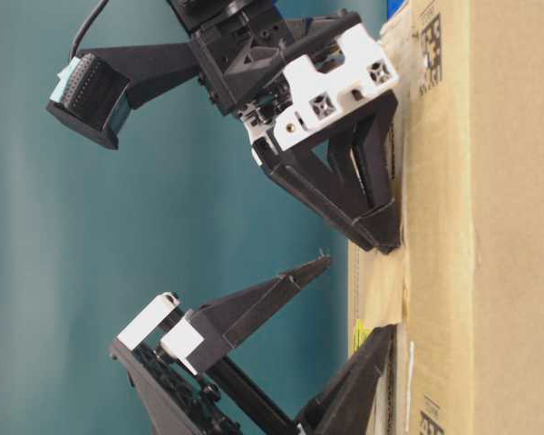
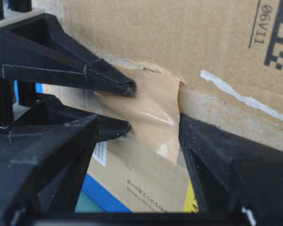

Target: Apply tape along the seams of the closed cardboard box to seal it securely.

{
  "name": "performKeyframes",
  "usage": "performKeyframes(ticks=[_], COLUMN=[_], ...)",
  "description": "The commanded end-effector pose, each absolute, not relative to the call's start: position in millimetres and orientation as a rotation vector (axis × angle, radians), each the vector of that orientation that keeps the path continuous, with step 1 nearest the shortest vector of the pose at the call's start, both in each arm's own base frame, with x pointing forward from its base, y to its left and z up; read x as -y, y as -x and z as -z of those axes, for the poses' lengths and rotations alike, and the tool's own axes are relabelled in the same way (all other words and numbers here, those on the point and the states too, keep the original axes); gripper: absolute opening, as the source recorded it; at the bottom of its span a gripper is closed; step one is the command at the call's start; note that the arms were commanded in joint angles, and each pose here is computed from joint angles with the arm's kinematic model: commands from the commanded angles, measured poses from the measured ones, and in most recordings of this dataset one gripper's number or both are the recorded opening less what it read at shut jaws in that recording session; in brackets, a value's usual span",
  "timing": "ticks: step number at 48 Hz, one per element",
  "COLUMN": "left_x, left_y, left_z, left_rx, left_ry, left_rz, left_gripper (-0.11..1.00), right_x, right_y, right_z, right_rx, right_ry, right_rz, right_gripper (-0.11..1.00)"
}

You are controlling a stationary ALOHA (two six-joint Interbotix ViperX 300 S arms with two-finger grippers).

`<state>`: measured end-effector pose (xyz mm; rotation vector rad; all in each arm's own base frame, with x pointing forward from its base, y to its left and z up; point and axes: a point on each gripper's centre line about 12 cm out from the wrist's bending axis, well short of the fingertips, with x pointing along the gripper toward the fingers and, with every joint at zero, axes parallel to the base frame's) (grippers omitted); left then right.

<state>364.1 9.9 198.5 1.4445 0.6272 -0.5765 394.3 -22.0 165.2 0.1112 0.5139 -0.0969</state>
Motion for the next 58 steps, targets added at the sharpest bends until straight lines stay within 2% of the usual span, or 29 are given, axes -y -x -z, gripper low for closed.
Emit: performKeyframes(ticks=[1,20,33,41,53,58], left_x=[-10,-18,-22,-22,-16,-16], left_y=[-364,-358,-353,-349,-345,-345], left_z=[-208,-216,-232,-241,-258,-263], left_rx=[-0.629,-0.646,-0.593,-0.516,-0.356,-0.305], left_ry=[-1.431,-1.4,-1.322,-1.173,-0.838,-0.627], left_rz=[0.573,0.543,0.428,0.287,0.106,0.048], left_gripper=[0.67,0.66,0.66,0.66,0.65,0.58], right_x=[25,26,25,21,20,22], right_y=[-392,-390,-382,-368,-357,-357], right_z=[-168,-165,-172,-188,-235,-248], right_rx=[-0.512,-0.521,-0.51,-0.472,-0.319,-0.247], right_ry=[-0.115,-0.116,-0.115,-0.113,-0.087,-0.075], right_rz=[0.106,0.108,0.106,0.096,0.084,0.085], right_gripper=[0.53,0.53,0.53,0.53,0.53,0.51])
